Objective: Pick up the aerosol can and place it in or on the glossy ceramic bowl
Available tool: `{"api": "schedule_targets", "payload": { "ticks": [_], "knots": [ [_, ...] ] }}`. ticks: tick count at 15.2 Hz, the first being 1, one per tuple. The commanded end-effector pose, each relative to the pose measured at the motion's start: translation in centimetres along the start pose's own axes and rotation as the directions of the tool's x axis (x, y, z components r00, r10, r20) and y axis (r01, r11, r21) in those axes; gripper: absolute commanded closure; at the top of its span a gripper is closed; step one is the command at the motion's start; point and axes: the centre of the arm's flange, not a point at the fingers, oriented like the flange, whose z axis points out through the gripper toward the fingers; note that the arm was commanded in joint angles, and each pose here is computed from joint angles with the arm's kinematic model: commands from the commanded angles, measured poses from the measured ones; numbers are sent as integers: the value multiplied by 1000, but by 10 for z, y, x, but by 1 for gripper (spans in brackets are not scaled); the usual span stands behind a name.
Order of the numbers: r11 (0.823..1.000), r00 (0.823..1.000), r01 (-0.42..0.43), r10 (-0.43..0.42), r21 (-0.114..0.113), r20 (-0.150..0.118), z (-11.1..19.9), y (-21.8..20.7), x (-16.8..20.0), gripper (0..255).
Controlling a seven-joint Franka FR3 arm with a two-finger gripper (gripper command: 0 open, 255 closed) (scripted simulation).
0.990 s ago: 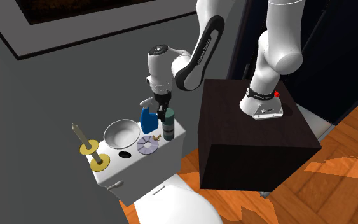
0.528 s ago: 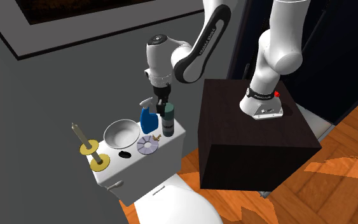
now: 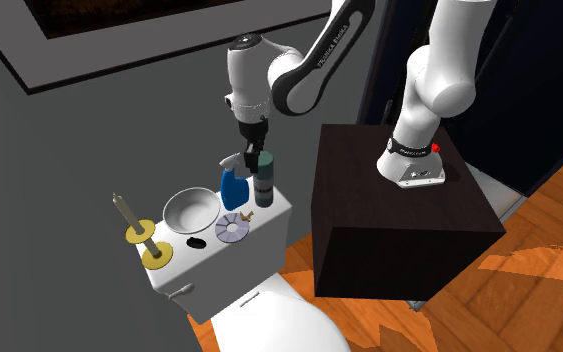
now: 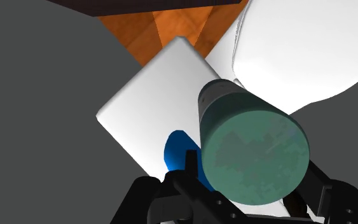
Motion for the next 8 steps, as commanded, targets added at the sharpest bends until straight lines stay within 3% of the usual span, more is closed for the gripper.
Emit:
{"api": "schedule_targets", "payload": {
  "ticks": [1, 8],
  "knots": [
    [1000, 1000, 0, 0, 0, 0, -12, -1, -1, 255],
    [1000, 1000, 0, 0, 0, 0, -46, -1, -1, 255]
  ]
}}
